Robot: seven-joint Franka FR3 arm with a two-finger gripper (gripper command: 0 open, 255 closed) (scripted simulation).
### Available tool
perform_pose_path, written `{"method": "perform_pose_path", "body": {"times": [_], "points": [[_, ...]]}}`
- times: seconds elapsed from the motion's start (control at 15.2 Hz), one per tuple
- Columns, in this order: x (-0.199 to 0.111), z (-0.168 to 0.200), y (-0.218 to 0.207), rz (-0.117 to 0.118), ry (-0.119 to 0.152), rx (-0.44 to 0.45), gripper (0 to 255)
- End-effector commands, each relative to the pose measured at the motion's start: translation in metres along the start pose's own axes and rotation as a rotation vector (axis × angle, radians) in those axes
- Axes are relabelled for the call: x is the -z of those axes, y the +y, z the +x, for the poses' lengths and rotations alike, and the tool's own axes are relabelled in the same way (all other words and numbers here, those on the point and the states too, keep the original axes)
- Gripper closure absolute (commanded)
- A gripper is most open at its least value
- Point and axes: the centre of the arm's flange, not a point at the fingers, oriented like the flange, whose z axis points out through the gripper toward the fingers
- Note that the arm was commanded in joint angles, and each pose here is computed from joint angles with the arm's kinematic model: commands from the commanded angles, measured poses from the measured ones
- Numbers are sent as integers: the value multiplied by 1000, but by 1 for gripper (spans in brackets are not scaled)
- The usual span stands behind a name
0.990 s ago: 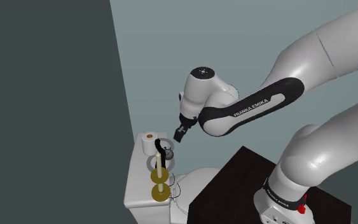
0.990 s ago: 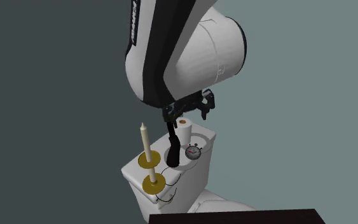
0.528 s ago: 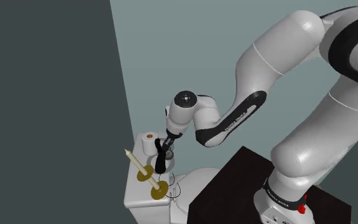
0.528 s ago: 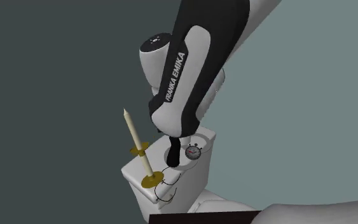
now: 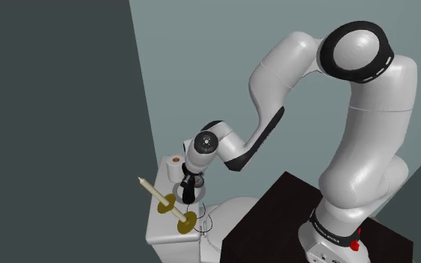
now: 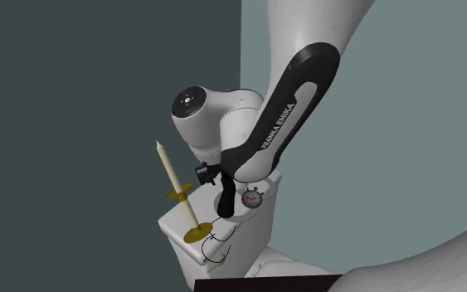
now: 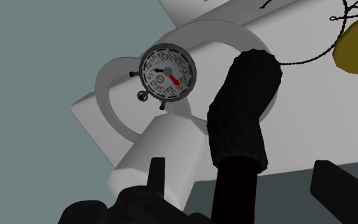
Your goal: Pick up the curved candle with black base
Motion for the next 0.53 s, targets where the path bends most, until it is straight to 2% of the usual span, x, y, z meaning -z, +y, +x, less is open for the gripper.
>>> {"method": "perform_pose_path", "body": {"times": [0.0,0.2,0.33,0.4,0.46], "points": [[-11,-4,-4,-2,4,1,0],[-27,-11,-11,-2,4,1,0],[-27,-11,-11,-2,4,1,0],[-27,-11,-11,-2,4,1,255],[-27,-11,-11,-2,4,1,255]]}}
